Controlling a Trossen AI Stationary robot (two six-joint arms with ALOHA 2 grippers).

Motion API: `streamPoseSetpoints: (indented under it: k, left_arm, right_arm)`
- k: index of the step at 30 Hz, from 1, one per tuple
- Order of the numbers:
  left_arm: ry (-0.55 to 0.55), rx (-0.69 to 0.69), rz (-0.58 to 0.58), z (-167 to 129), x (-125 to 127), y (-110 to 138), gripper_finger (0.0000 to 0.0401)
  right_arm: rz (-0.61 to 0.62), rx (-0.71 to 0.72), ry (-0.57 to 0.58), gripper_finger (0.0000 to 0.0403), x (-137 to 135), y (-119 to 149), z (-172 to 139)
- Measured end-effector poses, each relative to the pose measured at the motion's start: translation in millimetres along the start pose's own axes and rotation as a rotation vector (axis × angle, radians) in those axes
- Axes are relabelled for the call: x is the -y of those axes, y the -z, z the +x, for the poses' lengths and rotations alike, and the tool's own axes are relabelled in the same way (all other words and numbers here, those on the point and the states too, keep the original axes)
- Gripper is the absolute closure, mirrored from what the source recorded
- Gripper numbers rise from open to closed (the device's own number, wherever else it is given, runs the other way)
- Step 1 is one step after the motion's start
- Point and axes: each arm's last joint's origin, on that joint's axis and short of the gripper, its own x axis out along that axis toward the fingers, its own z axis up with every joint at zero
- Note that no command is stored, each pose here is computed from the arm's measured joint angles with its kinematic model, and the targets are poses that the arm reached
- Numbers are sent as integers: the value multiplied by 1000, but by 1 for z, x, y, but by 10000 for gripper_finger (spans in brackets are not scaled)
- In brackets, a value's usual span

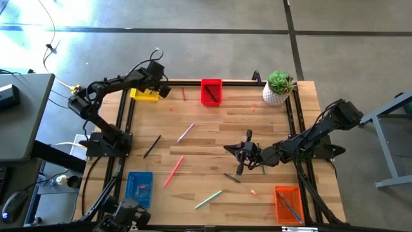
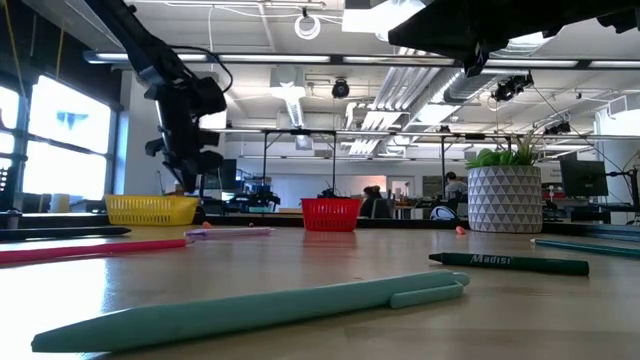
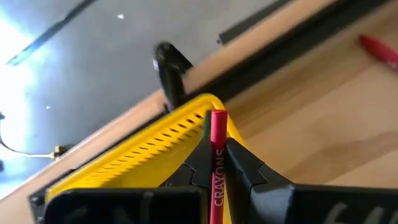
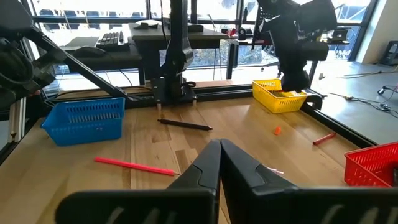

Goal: Sort crayons/erasers/pens/pencils in bins
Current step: Put the bottom red crayon into the yellow bin, then put the top right orange eraser into the blue bin

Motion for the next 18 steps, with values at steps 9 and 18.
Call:
streamPoseSetpoints:
  k: [9, 18]
  left_arm:
    - [-53, -21, 10, 4, 0, 1, 354]
    - [-54, 24, 42, -9, 0, -1, 300]
  right_arm:
    - [0, 0, 0, 401, 0, 0, 0]
    - [0, 0, 0, 401, 0, 0, 0]
